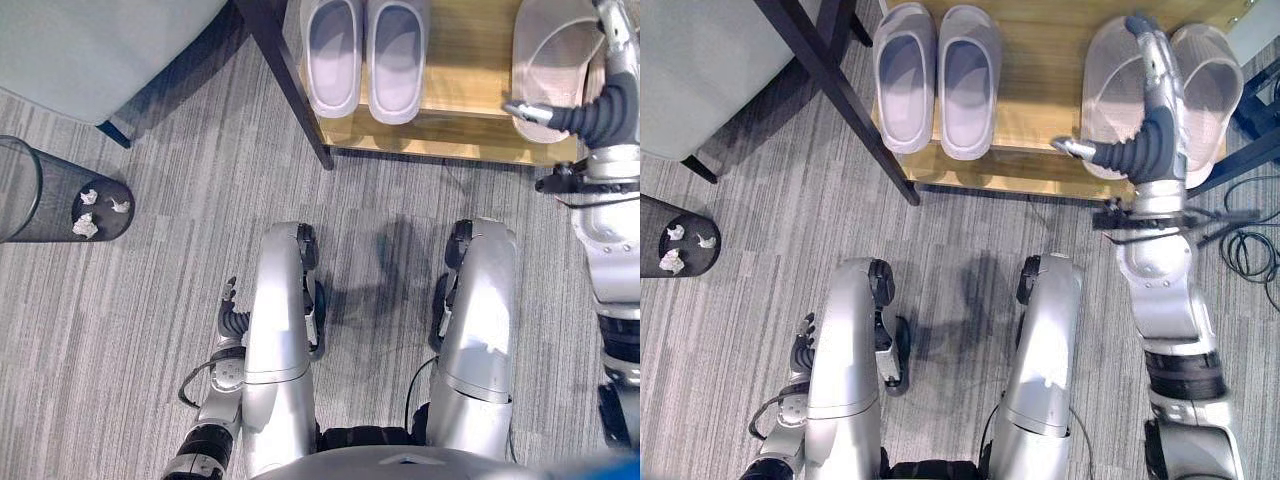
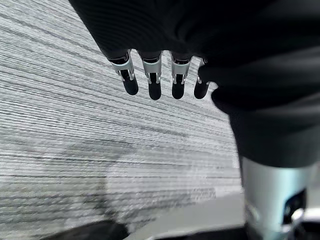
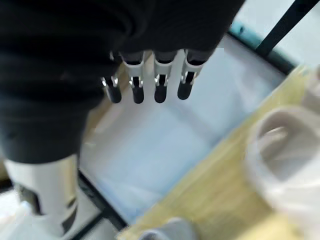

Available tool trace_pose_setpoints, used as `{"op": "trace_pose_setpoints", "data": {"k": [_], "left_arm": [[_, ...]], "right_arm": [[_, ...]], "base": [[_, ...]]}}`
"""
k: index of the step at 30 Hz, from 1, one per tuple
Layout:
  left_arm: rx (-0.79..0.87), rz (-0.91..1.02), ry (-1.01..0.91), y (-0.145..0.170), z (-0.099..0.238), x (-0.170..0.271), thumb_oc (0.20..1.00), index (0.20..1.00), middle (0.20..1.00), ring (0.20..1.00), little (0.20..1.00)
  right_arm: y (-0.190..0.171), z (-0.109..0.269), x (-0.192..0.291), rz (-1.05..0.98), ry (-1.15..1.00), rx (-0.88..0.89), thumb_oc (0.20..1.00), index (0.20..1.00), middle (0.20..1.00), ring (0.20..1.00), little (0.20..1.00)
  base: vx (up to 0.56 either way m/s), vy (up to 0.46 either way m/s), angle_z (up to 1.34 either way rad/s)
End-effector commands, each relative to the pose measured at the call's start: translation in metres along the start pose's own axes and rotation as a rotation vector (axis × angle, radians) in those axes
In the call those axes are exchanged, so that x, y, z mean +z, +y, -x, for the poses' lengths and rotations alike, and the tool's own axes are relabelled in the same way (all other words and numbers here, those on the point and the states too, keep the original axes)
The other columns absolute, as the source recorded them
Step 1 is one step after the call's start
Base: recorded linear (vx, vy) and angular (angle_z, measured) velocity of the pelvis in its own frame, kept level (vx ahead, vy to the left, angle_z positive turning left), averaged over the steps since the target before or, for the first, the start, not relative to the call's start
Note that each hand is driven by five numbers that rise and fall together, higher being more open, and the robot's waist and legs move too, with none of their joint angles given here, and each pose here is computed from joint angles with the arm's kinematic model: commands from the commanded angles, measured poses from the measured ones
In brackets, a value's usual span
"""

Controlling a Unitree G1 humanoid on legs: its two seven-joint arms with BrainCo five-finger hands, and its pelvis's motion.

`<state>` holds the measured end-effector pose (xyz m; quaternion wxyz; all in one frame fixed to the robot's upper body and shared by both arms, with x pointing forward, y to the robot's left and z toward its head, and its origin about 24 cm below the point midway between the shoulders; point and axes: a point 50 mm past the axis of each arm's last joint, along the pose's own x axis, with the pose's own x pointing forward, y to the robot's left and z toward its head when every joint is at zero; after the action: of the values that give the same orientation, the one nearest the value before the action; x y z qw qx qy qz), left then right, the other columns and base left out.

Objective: Arrange the slippers neatly on the shoe rack.

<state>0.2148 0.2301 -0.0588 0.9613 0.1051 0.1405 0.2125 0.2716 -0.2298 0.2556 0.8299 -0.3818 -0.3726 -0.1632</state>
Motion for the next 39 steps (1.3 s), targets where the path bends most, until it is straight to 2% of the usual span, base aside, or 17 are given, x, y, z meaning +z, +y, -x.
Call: {"op": "trace_pose_setpoints", "data": {"k": [1, 5, 8, 9, 10, 11, 12, 13, 14, 16, 19, 21, 24, 26, 28, 32, 39], "left_arm": [[-0.034, 0.051, -0.04, -0.024, 0.003, 0.01, 1.0, 1.0, 1.0, 1.0, 1.0], [-0.013, 0.076, -0.185, -0.02, -0.024, 0.051, 1.0, 1.0, 1.0, 1.0, 1.0], [-0.008, 0.088, -0.239, -0.018, -0.03, 0.067, 1.0, 1.0, 1.0, 1.0, 1.0], [-0.016, 0.081, -0.234, -0.017, -0.029, 0.064, 1.0, 1.0, 1.0, 1.0, 1.0], [-0.029, 0.076, -0.205, -0.016, -0.026, 0.056, 1.0, 1.0, 1.0, 1.0, 1.0], [-0.03, 0.075, -0.205, -0.016, -0.026, 0.055, 1.0, 1.0, 1.0, 1.0, 1.0], [-0.041, 0.107, -0.144, -0.014, -0.022, 0.041, 1.0, 1.0, 1.0, 1.0, 1.0], [-0.045, 0.113, -0.111, -0.013, -0.02, 0.033, 1.0, 1.0, 1.0, 1.0, 1.0], [-0.045, 0.113, -0.11, -0.013, -0.019, 0.033, 1.0, 1.0, 1.0, 1.0, 1.0], [-0.065, 0.057, 0.016, -0.006, -0.01, -0.001, 1.0, 1.0, 1.0, 1.0, 1.0], [-0.069, -0.028, 0.2, 0.005, 0.015, -0.046, 1.0, 1.0, 1.0, 1.0, 1.0], [-0.06, -0.028, 0.254, 0.006, 0.022, -0.057, 1.0, 1.0, 1.0, 1.0, 1.0], [-0.006, -0.004, 0.515, 0.014, 0.059, -0.104, 1.0, 1.0, 1.0, 1.0, 1.0], [0.007, -0.007, 0.617, 0.015, 0.076, -0.119, 1.0, 1.0, 1.0, 1.0, 1.0], [-0.034, -0.086, 0.743, 0.009, 0.107, -0.139, 1.0, 1.0, 1.0, 1.0, 1.0], [-0.073, -0.149, 0.827, 0.0, 0.133, -0.15, 1.0, 1.0, 1.0, 1.0, 1.0], [-0.161, -0.278, 1.001, -0.007, 0.16, -0.164, 1.0, 1.0, 1.0, 1.0, 1.0]], "right_arm": [[-0.021, -0.006, 0.022, 0.006, -0.133, -0.093, 1.0, 1.0, 1.0, 1.0, 1.0], [-0.016, 0.02, 0.003, 0.017, -0.037, -0.017, 1.0, 1.0, 1.0, 1.0, 1.0], [-0.011, 0.043, -0.017, 0.076, 0.046, 0.055, 1.0, 1.0, 1.0, 1.0, 1.0], [-0.005, 0.076, -0.048, 0.101, 0.19, 0.111, 1.0, 1.0, 1.0, 1.0, 1.0], [0.0, 0.11, -0.072, 0.134, 0.318, 0.141, 1.0, 1.0, 1.0, 1.0, 1.0], [0.0, 0.11, -0.073, 0.134, 0.318, 0.141, 1.0, 1.0, 1.0, 1.0, 1.0], [0.004, 0.15, -0.098, 0.155, 0.486, 0.131, 1.0, 1.0, 1.0, 1.0, 1.0], [0.006, 0.168, -0.108, 0.162, 0.562, 0.122, 1.0, 1.0, 1.0, 1.0, 1.0], [0.006, 0.168, -0.108, 0.162, 0.561, 0.122, 1.0, 1.0, 1.0, 1.0, 1.0], [0.016, 0.225, -0.13, 0.154, 0.823, 0.077, 1.0, 1.0, 1.0, 1.0, 1.0], [0.021, 0.273, -0.143, 0.117, 1.071, 0.053, 1.0, 1.0, 1.0, 1.0, 1.0], [0.028, 0.289, -0.143, 0.107, 1.143, 0.076, 1.0, 1.0, 1.0, 1.0, 1.0], [0.063, 0.369, -0.125, 0.033, 1.476, 0.209, 1.0, 1.0, 1.0, 1.0, 1.0], [0.072, 0.402, -0.113, 0.023, 1.609, 0.307, 1.0, 1.0, 1.0, 1.0, 1.0], [0.069, 0.449, -0.092, -0.002, 1.849, 0.404, 1.0, 1.0, 1.0, 1.0, 1.0], [0.064, 0.486, -0.067, -0.059, 2.075, 0.544, 1.0, 1.0, 1.0, 1.0, 1.0], [0.065, 0.502, -0.052, -0.137, 2.223, 0.657, 1.0, 1.0, 1.0, 1.0, 1.0]], "base": [[-0.01, -0.005, -0.05], [-0.01, -0.016, -0.02], [0.01, 0.02, -0.13], [0.05, 0.062, -0.33], [0.03, 0.053, -0.24], [0.06, 0.014, -0.1], [0.0, 0.0, 0.0], [0.03, 0.016, 0.08], [-0.03, -0.06, 0.1], [-0.07, -0.135, 0.06], [-0.03, -0.103, -0.03], [0.06, -0.093, 0.03], [0.22, -0.185, 0.47], [0.29, -0.122, 0.14], [0.31, -0.075, -0.09], [0.16, -0.018, -0.07], [0.12, -0.019, -0.18]]}}
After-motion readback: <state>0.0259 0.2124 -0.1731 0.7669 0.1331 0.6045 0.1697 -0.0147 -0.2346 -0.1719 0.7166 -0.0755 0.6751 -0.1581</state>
